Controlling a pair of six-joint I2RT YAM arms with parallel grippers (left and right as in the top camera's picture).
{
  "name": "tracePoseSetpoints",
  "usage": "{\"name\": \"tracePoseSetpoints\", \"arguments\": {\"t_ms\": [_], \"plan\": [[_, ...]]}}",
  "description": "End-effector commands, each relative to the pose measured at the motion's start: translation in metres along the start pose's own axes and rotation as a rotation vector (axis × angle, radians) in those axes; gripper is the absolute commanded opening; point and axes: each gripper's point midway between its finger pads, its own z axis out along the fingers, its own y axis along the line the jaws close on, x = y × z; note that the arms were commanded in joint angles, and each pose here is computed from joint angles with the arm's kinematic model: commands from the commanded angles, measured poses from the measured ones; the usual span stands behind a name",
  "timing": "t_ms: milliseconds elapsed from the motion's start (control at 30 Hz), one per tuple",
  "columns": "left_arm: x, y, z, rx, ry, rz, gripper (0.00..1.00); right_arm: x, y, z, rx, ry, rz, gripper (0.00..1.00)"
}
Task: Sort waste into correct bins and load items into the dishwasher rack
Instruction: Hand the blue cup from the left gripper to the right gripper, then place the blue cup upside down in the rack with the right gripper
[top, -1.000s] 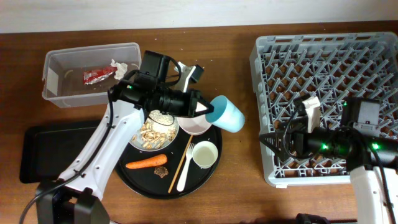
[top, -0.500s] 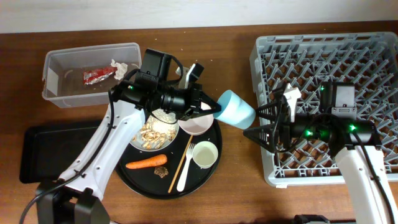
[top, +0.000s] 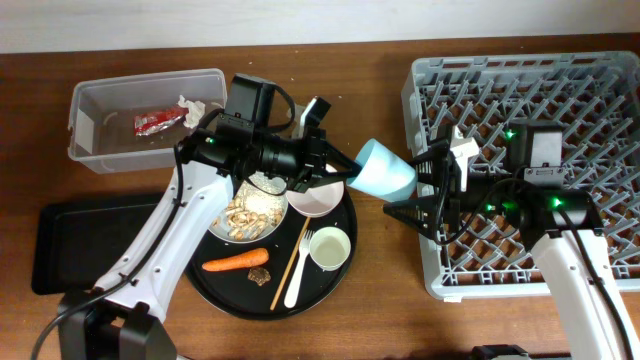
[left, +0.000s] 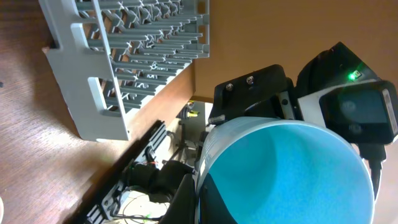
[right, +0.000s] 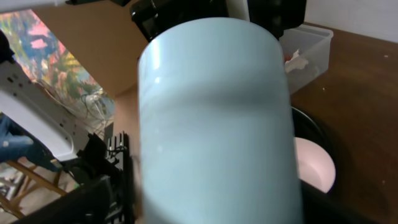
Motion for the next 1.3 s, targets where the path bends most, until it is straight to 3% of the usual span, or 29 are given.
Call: {"name": "tracePoseSetpoints", "arguments": {"t_ms": [0, 167, 333, 367, 433, 467, 533, 600, 667, 767, 967, 1067, 1267], "plan": [[0.0, -0.002, 0.002, 0.009, 0.009, -0.001, 0.0, -0.007, 0.01, 0.003, -0.053, -0.016, -0.018, 0.82], [0.0, -0.002, 0.002, 0.008, 0.009, -0.001, 0.0, -0.011, 0.008, 0.003, -0.047, -0.026, -0.05, 0.68], [-0.004, 0.002, 0.002, -0.016, -0.011, 0.056, 0.01, -0.011, 0.004, 0.002, -0.023, -0.019, -0.042, 0.62], [-0.004, 0.003, 0.002, -0.021, -0.015, 0.074, 0.05, -0.01, 0.002, 0.003, -0.01, -0.013, -0.031, 0.61], [-0.008, 0.008, 0.001, -0.052, -0.034, 0.181, 0.26, -0.005, -0.011, 0.002, 0.061, 0.014, 0.015, 0.6], [-0.013, 0.017, -0.001, -0.103, -0.061, 0.22, 0.31, -0.002, -0.02, 0.001, 0.12, 0.034, 0.054, 0.58], [-0.029, 0.047, -0.013, -0.276, -0.147, 0.235, 0.42, 0.003, -0.036, -0.005, 0.223, 0.055, 0.124, 0.57], [-0.043, 0.08, -0.037, -0.476, -0.228, 0.232, 0.43, 0.007, -0.051, -0.017, 0.325, 0.059, 0.2, 0.55], [-0.054, 0.126, -0.089, -0.777, -0.335, 0.167, 0.45, 0.016, -0.07, -0.043, 0.472, 0.067, 0.315, 0.51], [-0.053, 0.153, -0.131, -0.941, -0.394, 0.081, 0.46, 0.033, -0.085, -0.101, 0.739, 0.125, 0.503, 0.49], [-0.055, 0.16, -0.15, -0.954, -0.425, 0.04, 0.45, 0.067, -0.086, -0.238, 1.284, 0.152, 0.891, 0.49], [-0.054, 0.16, -0.15, -0.955, -0.421, 0.042, 0.46, 0.11, -0.091, -0.294, 1.505, 0.208, 1.095, 0.49], [-0.052, 0.161, -0.149, -0.957, -0.414, 0.036, 0.45, 0.165, -0.114, -0.318, 1.514, 0.308, 1.328, 0.51]]}}
